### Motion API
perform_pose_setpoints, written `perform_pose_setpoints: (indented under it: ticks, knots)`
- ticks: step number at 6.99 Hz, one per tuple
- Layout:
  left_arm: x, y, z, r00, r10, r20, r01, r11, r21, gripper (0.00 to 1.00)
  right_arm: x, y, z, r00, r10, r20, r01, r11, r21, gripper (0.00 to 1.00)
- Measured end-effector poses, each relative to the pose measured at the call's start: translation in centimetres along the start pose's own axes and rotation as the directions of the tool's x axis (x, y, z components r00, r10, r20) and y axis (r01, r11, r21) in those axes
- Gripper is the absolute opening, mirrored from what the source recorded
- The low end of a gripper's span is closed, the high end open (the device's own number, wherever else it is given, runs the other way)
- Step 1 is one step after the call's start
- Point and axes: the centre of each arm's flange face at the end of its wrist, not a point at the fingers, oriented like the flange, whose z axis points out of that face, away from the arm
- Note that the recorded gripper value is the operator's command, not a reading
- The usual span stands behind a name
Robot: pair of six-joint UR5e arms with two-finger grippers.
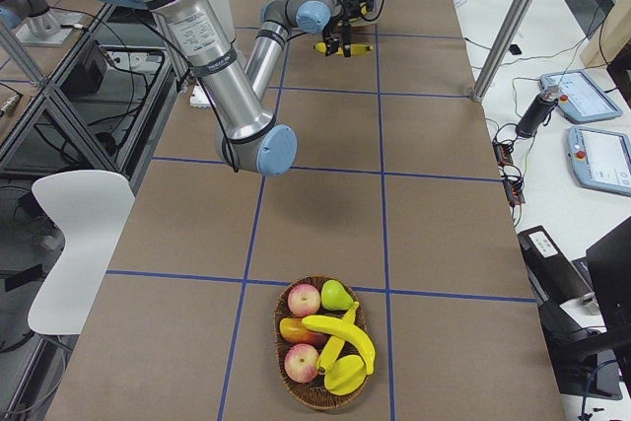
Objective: Transfer all bananas from basket to plate
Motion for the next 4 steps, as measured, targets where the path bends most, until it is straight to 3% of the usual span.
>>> perform_pose_setpoints:
  ticks: [2,4]
  knots:
    - [-1.3,-0.4,0.6,1.000,-0.012,0.025,0.012,1.000,0.001,0.00,0.6,0.2,-1.9,1.000,0.004,0.001,-0.004,1.000,0.030,1.00]
    - [-4.8,-1.3,0.0,0.997,-0.039,0.071,0.038,0.999,0.015,0.00,4.5,0.6,-4.2,0.998,0.060,-0.018,-0.059,0.997,0.046,1.00]
